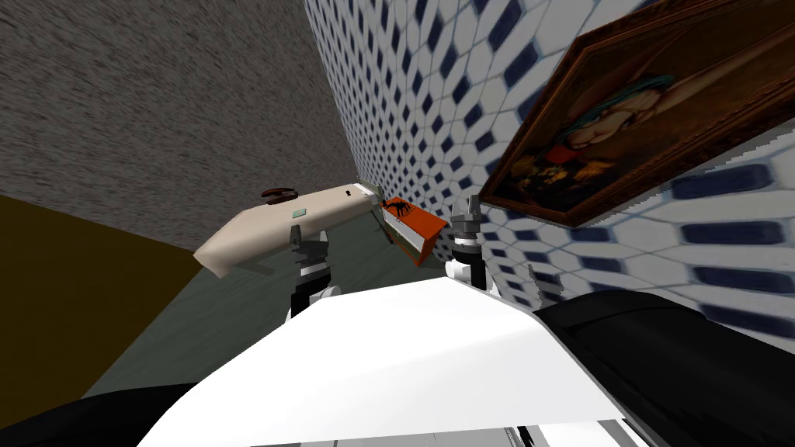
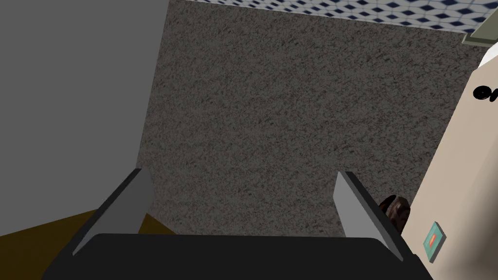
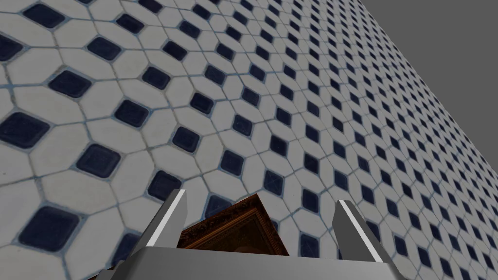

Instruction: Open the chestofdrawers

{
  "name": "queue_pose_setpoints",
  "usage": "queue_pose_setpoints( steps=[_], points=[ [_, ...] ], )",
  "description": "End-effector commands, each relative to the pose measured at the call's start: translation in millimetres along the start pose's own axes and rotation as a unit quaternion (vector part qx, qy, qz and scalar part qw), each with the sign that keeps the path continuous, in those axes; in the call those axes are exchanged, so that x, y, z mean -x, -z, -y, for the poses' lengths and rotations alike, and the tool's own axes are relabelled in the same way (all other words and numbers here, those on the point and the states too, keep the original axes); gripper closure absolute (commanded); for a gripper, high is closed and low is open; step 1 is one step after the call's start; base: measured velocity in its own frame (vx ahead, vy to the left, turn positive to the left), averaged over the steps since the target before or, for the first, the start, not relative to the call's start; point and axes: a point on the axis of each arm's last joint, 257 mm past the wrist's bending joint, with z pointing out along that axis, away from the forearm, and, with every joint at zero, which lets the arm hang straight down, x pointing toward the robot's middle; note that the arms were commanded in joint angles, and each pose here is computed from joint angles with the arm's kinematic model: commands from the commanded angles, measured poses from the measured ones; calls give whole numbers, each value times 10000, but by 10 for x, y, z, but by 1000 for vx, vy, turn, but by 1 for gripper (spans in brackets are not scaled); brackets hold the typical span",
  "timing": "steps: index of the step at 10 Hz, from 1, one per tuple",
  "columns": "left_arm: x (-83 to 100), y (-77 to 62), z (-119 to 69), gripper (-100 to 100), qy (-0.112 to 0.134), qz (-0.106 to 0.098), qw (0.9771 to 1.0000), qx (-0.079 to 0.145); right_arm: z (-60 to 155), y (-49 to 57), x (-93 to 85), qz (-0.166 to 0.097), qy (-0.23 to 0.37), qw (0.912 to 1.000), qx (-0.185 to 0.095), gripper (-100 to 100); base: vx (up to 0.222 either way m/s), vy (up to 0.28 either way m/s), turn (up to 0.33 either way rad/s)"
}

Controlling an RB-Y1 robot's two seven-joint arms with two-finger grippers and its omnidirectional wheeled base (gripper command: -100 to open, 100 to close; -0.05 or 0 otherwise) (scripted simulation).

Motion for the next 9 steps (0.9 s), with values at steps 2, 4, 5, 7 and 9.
queue_pose_setpoints(
  steps=[2,4,5,7,9],
  points=[
    [0,0,0,0,0,0,10000,0,0,0,0,0,0,10000,0,0,0,0,0],
    [0,0,1,0,0,0,10000,-1,-1,0,0,0,0,10000,1,0,0,0,0],
    [0,0,1,0,0,0,10000,-1,-1,0,0,0,0,10000,1,0,0,0,0],
    [0,0,2,0,0,0,10000,-2,-2,-1,0,0,0,10000,2,0,0,0,0],
    [0,0,2,0,0,0,10000,-2,-2,-1,0,0,0,10000,2,0,0,0,0]
  ],
)
